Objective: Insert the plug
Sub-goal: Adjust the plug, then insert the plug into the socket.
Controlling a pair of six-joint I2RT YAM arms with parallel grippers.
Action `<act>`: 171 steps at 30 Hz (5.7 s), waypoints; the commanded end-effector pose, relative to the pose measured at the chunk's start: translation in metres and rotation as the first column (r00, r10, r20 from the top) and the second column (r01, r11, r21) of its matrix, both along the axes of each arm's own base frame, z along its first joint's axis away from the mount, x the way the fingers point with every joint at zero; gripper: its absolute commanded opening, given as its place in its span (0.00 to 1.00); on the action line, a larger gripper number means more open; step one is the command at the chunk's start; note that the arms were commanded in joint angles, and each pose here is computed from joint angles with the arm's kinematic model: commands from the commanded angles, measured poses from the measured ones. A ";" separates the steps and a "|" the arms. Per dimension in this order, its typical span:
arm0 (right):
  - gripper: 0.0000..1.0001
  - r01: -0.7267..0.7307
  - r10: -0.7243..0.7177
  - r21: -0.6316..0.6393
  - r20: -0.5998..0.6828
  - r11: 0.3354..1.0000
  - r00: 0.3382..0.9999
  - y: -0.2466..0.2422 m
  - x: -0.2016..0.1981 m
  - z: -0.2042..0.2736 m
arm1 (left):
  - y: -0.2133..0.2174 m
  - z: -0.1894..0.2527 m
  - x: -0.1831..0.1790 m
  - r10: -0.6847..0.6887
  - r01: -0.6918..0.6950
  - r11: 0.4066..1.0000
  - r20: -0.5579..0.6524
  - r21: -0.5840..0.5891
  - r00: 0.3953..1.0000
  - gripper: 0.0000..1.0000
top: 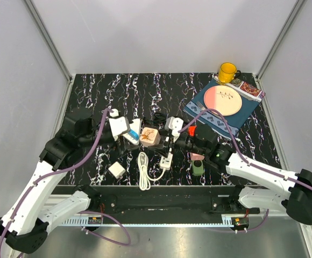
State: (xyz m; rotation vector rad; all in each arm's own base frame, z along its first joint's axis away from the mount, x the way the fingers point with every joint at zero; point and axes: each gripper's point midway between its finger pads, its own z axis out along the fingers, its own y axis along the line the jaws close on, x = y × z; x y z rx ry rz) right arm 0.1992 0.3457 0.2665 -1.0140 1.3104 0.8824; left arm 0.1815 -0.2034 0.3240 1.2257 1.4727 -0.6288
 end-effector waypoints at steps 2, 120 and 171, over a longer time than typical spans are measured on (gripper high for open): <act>0.00 -0.165 0.167 -0.039 0.071 0.986 0.983 0.002 -0.027 0.025 | -0.012 0.016 -0.030 -0.261 0.259 0.965 0.098 0.038 0.960 0.98; 1.00 0.696 -0.743 -0.295 -0.419 0.655 0.522 -0.205 0.052 -0.053 | -0.139 -0.215 0.071 -0.311 0.435 0.814 -0.343 0.384 0.886 0.00; 1.00 0.596 -0.649 -0.274 -0.447 0.755 0.615 -0.178 0.051 -0.050 | -0.150 -0.314 0.015 -0.117 0.239 0.949 -0.477 0.204 0.871 0.00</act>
